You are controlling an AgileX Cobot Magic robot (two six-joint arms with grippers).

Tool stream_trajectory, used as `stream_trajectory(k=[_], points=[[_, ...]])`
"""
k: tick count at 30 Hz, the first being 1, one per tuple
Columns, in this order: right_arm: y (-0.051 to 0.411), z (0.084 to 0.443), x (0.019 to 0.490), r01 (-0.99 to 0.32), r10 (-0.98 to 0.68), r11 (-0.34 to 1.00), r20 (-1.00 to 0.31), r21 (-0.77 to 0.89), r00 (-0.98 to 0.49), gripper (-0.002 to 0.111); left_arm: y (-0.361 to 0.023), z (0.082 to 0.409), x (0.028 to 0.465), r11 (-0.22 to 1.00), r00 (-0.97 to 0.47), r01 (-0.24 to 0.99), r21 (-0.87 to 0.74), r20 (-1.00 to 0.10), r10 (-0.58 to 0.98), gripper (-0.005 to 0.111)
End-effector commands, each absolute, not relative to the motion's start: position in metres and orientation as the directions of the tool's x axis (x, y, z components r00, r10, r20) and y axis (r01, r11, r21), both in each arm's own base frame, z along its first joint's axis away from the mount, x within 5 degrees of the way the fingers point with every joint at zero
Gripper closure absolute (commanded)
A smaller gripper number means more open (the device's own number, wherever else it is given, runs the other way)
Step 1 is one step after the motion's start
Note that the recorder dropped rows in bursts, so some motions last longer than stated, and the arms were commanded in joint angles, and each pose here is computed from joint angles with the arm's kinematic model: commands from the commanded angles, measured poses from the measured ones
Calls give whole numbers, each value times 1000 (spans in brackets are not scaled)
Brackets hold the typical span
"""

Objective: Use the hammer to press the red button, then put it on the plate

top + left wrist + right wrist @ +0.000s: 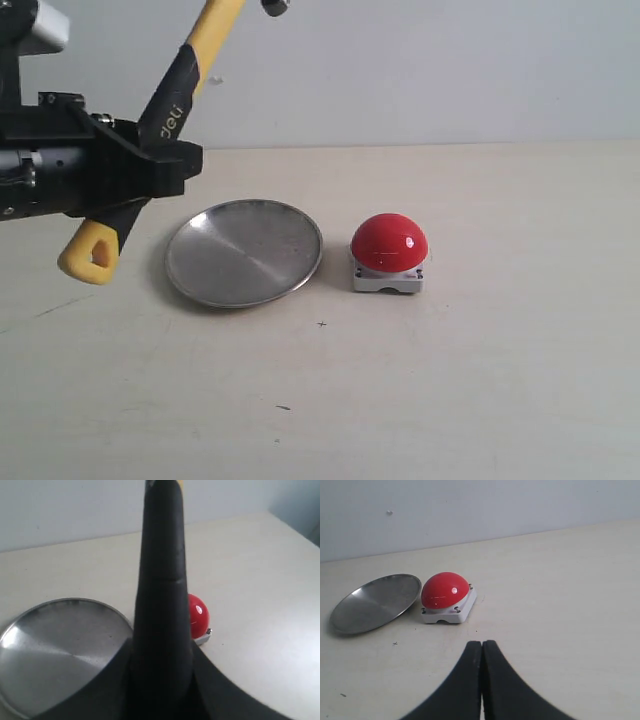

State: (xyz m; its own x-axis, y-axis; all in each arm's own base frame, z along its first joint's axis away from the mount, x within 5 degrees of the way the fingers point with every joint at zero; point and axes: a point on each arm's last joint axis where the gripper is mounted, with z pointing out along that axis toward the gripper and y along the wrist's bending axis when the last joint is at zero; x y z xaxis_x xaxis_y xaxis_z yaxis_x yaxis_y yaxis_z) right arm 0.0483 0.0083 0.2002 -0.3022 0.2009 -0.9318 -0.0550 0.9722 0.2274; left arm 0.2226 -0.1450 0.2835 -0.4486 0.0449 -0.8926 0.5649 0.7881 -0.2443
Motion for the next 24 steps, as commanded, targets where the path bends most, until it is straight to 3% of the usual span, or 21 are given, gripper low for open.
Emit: stream_trajectory(k=[1,13,19,24], points=[[8,199,48,-60,192,974,-935,219,-300,108,-134,290,222,736,-457,595,-323,-889,-21,107],[8,199,48,-60,192,974,-935,219,-300,108,-99,299,230,637,-463,637,-434,-876,-134,107],[8,197,48,-59,190,974,-931,219,-311,108,-100,292,218,533,-444,734,-421,-891,-93,107],[9,197,48,-59,189,974,-930,218,-316,108,-101,287,214,514,-453,743,-428,-888,-84,107]])
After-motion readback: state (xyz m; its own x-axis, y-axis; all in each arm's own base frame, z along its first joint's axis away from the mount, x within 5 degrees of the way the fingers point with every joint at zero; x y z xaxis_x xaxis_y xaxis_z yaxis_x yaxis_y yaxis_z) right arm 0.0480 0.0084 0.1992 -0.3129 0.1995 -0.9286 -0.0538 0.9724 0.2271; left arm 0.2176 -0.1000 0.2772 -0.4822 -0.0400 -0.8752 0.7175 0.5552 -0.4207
